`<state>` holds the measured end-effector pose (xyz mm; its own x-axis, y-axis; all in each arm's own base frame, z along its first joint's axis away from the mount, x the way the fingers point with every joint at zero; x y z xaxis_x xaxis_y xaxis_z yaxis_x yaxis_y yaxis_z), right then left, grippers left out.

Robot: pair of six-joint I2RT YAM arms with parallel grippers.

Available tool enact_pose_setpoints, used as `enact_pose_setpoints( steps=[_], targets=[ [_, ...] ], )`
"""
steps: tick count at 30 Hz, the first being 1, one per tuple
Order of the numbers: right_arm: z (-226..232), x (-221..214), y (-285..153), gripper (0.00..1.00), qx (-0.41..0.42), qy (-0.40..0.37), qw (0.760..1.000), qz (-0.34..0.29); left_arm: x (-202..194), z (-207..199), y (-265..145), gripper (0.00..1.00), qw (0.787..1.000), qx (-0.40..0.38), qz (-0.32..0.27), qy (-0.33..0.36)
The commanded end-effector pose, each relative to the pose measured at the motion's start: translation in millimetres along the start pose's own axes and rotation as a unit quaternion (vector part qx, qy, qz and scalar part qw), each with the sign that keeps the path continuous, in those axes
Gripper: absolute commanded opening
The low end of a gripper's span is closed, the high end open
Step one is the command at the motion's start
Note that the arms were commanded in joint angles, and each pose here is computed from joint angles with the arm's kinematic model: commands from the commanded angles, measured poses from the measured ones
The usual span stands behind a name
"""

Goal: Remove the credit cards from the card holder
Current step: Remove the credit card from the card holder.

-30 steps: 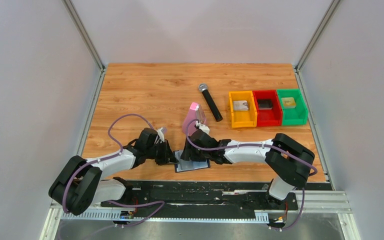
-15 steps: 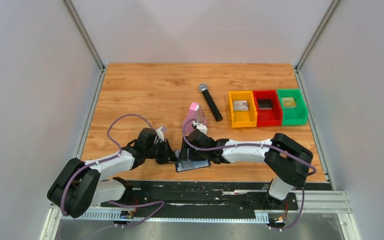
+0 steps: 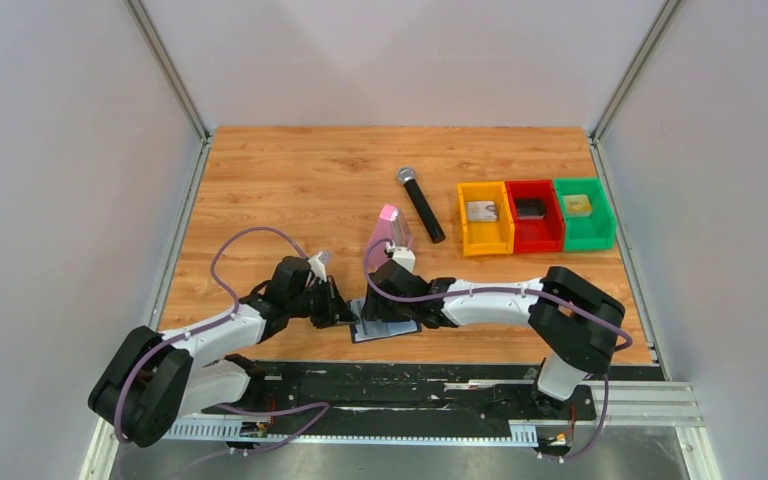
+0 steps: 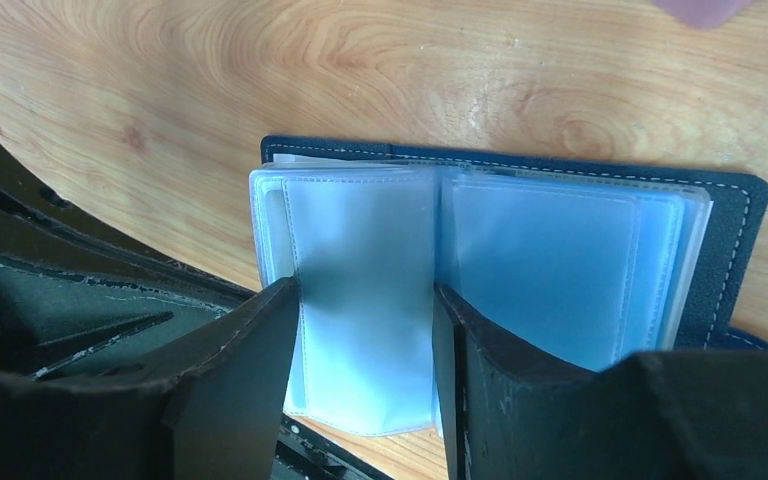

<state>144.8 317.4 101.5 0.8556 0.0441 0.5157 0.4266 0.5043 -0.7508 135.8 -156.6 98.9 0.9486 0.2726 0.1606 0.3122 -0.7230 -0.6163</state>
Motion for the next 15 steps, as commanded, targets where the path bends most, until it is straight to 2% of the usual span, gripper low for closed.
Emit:
enact_pose_setpoints(
  steps=[1,7,15],
  targets=[
    [6,-2,-5,0.51,-0.016,-0.002,1.000,0.000,13,-33,-6,0.00,0.994,-0.089,-0.033,0.044],
    [-3,1,-14,0.51,-0.059,-0.001,0.998,-0.015,12,-31,-7,0.00,0.995,-0.087,-0.032,0.043],
    [-20,1,-30,0.60,-0.106,0.007,0.994,-0.037,11,-29,-6,0.00,0.995,-0.082,-0.032,0.043]
  ],
)
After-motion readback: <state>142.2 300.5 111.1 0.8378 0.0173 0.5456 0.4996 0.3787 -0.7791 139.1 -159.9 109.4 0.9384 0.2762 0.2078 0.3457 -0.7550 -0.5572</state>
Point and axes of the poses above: each gripper's point midway between its finger pads, its own y axis out along the fingers, its own z axis along the line the jaws close on, x = y × z, the point moved 9 cm from there along -y, back along the fingers, and after that the axes turned 7 degrees about -y, right-handed, at the moved point
